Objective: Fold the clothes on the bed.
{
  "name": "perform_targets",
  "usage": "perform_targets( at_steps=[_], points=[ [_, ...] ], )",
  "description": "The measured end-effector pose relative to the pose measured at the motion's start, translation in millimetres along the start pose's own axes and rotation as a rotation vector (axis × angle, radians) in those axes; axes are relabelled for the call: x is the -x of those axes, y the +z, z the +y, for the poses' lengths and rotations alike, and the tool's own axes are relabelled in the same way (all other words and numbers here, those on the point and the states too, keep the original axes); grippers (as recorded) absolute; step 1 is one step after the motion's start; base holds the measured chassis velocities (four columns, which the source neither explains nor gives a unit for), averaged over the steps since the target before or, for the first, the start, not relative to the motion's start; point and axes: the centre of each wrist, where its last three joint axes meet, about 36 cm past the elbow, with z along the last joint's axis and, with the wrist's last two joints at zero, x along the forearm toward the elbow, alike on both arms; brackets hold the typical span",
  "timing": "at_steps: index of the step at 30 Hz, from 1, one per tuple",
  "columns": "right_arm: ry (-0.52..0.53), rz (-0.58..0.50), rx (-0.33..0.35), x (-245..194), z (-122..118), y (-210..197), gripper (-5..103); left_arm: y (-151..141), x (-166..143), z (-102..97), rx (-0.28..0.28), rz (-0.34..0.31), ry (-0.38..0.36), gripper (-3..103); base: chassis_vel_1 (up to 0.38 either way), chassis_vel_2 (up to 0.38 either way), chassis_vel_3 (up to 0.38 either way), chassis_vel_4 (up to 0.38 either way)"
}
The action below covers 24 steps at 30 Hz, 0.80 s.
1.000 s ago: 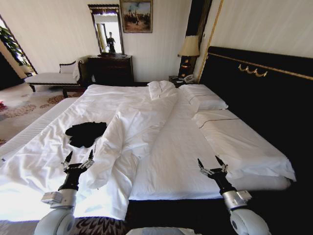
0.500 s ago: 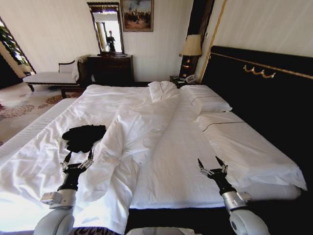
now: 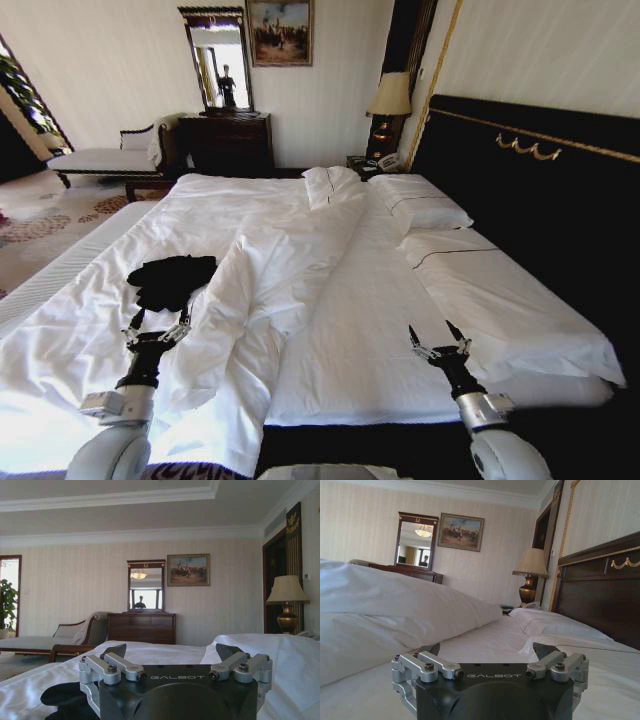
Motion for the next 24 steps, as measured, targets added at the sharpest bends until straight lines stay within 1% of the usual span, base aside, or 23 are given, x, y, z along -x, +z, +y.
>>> perform_targets(
  at_steps=[7,24],
  points=[
    [0.015,0.014,-0.001,-3.8,1.5,1.8,100,2.6,-3.2,0.9,-0.001,0.011,-0.005,100,0.008,0.013,-0.011,-0.016],
    [0.010,0.016,0.009,-2.2,1.0,3.8,100,4.1,-4.3,1.2,-0.001,0.016,-0.005,100,0.057,0.069,-0.063,-0.073]
  ],
)
